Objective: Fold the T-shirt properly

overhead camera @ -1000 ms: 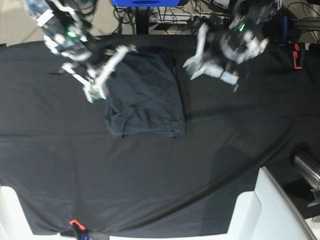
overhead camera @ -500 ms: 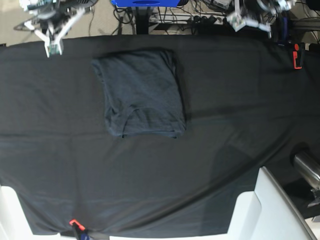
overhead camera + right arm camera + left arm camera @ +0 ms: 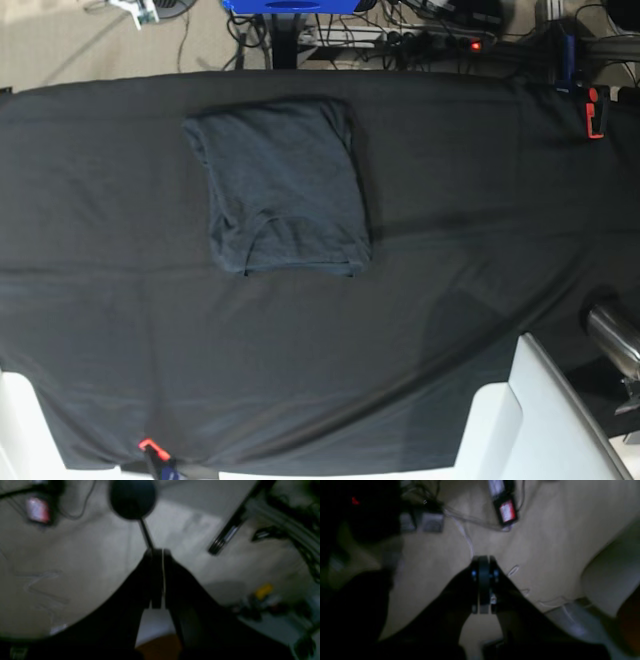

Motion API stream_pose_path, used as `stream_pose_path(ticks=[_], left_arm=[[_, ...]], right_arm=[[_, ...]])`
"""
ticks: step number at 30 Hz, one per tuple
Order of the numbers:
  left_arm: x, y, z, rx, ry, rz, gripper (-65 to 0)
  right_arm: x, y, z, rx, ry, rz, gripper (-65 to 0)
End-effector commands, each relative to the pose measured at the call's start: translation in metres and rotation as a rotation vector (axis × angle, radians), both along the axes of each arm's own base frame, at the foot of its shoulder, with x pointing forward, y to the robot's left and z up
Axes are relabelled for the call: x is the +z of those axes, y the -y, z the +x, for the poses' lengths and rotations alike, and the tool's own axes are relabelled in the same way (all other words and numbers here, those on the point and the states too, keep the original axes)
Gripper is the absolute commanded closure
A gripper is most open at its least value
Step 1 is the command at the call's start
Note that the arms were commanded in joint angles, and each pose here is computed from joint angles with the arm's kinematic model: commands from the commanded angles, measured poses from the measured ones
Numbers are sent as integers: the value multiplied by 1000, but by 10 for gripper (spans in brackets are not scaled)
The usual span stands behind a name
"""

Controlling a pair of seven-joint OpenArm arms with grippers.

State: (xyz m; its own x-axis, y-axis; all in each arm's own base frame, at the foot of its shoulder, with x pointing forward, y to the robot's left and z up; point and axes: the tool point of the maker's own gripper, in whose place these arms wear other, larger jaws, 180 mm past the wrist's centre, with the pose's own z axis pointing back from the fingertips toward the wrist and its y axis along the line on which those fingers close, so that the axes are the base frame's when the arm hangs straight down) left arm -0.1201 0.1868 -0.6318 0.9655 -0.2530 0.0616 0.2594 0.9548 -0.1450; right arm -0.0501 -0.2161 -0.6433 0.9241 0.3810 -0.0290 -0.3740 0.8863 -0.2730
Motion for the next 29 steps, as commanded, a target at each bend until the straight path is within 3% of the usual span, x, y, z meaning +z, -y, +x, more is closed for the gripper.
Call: stream_pose_path(ticks=[1,2,4,6,11,21,29], left_arm=[[-4,4,-14,41,-46,-3,0],[-8,11,-9,72,-51,2,0],[-17,24,51,81,94,2,0],[-21,26,67,53,120,35,0],[-22,24,50,40,59,66,0],[-21,19,45,38,58,73,0],[-17,-13,39,31,51,120,0]], right_arm=[[-4,3,-23,19,-46,14,-15],[-8,-7,-25,40,-34,70,-15],[-9,-22,-27,61,3,183,-15],[-8,-30,-27,46,21,247,-15],[-5,-19,-29,53,38,247,-15],[-8,-54,-2,53,107,314,-15],[-8,-54,6,55,119,313,-15]])
